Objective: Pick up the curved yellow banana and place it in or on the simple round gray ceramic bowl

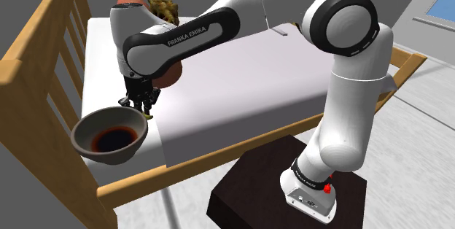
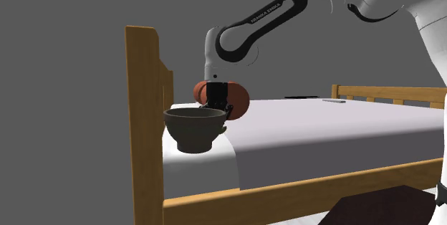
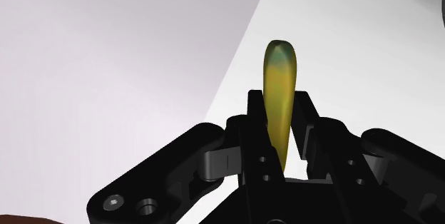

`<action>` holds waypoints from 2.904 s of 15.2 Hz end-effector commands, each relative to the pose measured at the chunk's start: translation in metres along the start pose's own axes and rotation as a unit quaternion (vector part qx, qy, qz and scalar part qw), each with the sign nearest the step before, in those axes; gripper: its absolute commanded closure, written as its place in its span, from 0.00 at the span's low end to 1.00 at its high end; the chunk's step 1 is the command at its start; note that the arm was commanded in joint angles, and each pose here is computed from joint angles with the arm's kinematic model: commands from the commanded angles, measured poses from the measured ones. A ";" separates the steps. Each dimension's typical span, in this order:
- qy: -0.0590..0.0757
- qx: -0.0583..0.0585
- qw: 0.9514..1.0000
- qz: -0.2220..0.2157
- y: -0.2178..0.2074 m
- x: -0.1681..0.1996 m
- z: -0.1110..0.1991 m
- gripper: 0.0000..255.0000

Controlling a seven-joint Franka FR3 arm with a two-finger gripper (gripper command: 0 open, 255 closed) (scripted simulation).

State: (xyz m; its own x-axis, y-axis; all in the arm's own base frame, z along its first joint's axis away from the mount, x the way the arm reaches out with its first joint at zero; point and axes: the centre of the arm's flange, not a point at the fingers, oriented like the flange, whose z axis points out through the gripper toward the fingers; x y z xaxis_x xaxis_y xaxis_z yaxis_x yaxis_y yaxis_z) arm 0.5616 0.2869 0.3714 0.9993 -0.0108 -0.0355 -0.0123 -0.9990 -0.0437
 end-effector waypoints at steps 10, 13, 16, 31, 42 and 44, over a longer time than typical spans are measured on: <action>-0.001 0.000 1.000 -0.001 -0.003 0.002 -0.025 1.00; -0.001 0.000 1.000 -0.001 -0.003 0.001 -0.041 1.00; -0.001 0.000 1.000 -0.001 -0.004 0.001 -0.057 1.00; -0.001 0.000 1.000 -0.001 -0.007 -0.002 -0.136 1.00; -0.001 0.000 1.000 -0.001 -0.061 -0.012 -0.164 1.00; -0.001 0.000 1.000 -0.001 -0.087 -0.016 -0.161 1.00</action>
State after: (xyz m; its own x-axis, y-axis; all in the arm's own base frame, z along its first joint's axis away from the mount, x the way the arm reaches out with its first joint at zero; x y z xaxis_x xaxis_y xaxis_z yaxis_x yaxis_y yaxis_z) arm 0.5551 0.3513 0.5383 0.9993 -0.0078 -0.0377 -0.0094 -0.9990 -0.0435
